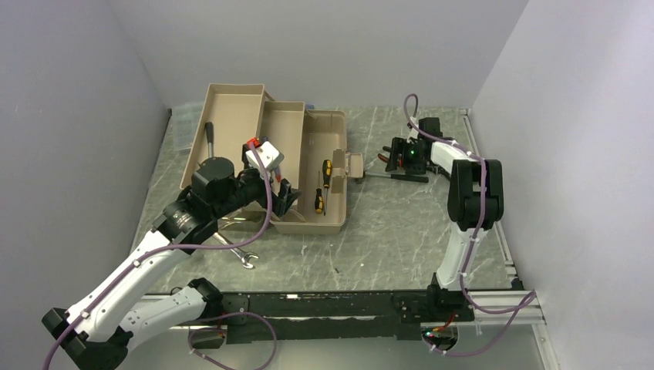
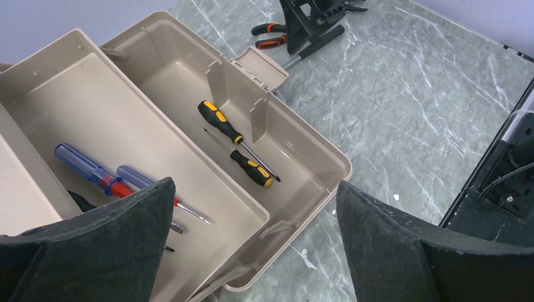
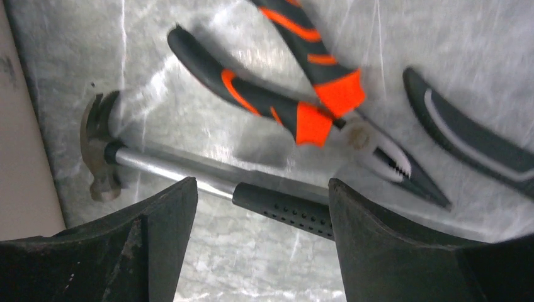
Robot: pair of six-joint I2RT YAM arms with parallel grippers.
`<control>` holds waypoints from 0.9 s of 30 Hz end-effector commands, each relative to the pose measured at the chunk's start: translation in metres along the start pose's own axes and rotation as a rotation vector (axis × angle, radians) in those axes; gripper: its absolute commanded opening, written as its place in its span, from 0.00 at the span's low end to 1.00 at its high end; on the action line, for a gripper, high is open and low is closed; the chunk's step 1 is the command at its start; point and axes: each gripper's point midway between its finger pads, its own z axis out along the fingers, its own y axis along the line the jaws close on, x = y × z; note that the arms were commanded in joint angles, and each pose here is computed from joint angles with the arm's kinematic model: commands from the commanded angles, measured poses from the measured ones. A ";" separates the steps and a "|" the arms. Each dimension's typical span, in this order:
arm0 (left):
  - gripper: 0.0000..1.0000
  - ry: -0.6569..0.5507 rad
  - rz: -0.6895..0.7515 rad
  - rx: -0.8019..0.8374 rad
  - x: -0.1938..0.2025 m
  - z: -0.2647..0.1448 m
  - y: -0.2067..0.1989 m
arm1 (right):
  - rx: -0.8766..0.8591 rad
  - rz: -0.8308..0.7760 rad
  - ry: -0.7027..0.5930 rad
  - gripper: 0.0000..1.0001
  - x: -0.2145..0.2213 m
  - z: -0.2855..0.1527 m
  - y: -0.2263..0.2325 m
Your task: Pack the tool kit
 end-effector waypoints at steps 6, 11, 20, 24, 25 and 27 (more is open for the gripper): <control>0.99 -0.068 0.010 0.018 -0.017 -0.007 -0.003 | -0.044 0.130 0.074 0.75 0.077 -0.024 0.013; 0.99 -0.076 0.008 0.019 -0.017 -0.010 -0.004 | -0.041 0.082 0.105 0.74 0.113 -0.033 0.033; 0.99 -0.079 0.005 0.026 -0.017 -0.011 -0.005 | 0.144 -0.030 0.129 0.61 0.140 -0.048 0.041; 1.00 -0.078 0.004 0.029 -0.016 -0.010 -0.006 | 0.184 -0.053 0.144 0.47 0.149 -0.053 0.040; 0.99 -0.075 0.004 0.032 -0.016 -0.009 -0.006 | 0.191 -0.061 0.151 0.43 0.153 -0.054 0.040; 0.99 -0.069 0.001 0.034 -0.015 -0.007 -0.006 | 0.206 -0.074 0.168 0.42 0.161 -0.055 0.040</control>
